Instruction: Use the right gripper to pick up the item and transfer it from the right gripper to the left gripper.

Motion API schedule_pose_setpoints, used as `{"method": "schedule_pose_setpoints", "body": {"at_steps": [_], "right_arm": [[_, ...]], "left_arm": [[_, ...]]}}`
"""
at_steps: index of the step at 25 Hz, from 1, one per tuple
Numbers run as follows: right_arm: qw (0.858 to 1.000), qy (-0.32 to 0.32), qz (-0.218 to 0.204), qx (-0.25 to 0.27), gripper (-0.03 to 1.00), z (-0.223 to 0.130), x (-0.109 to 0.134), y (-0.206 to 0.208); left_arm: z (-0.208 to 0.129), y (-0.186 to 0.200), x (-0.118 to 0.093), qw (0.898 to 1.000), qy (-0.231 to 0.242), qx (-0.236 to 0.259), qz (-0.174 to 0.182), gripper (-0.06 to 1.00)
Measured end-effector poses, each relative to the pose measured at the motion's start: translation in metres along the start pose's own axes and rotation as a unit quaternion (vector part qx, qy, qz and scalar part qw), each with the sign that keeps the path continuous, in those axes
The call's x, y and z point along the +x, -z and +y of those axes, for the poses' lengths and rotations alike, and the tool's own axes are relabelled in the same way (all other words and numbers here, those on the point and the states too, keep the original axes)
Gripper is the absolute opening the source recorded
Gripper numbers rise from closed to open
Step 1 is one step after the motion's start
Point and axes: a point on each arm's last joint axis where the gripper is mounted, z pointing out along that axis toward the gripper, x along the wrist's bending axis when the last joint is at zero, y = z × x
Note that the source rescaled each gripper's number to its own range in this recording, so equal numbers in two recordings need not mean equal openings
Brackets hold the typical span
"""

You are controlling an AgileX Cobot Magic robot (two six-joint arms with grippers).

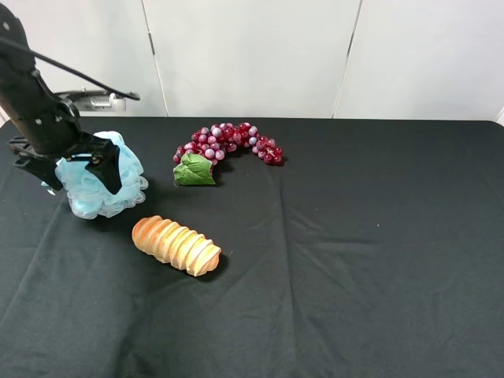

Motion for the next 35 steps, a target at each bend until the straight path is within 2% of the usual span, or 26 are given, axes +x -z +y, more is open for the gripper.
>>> {"method": "schedule_pose_setpoints", "body": {"at_steps": [9, 16, 21, 26, 31, 34, 35], "right_arm": [[1.0, 0.0, 0.0, 0.0, 1.0, 0.0, 0.0, 0.0], [1.0, 0.0, 0.0, 0.0, 1.0, 0.0, 0.0, 0.0], [1.0, 0.0, 0.0, 0.0, 1.0, 0.0, 0.0, 0.0], [1.0, 0.0, 0.0, 0.0, 1.0, 0.0, 0.0, 0.0], [1.0, 0.0, 0.0, 0.0, 1.0, 0.0, 0.0, 0.0], [1.0, 0.0, 0.0, 0.0, 1.0, 0.0, 0.0, 0.0], [1.0, 0.0, 0.0, 0.0, 1.0, 0.0, 0.0, 0.0]], "left_arm": [[-0.009, 0.086, -0.016, 0.998, -0.025, -0.054, 0.004, 1.0], [-0.056, 0.157, -0.03, 0.991, -0.039, -0.122, 0.031, 1.0], [-0.106, 0.209, -0.045, 0.973, -0.046, -0.221, 0.045, 1.0], [-0.166, 0.232, -0.057, 0.954, -0.052, -0.292, 0.054, 1.0], [-0.238, 0.222, -0.065, 0.935, -0.058, -0.344, 0.06, 1.0], [-0.284, 0.206, -0.069, 0.919, -0.064, -0.384, 0.066, 1.0], [-0.302, 0.199, -0.07, 0.91, -0.067, -0.404, 0.069, 1.0]]}}
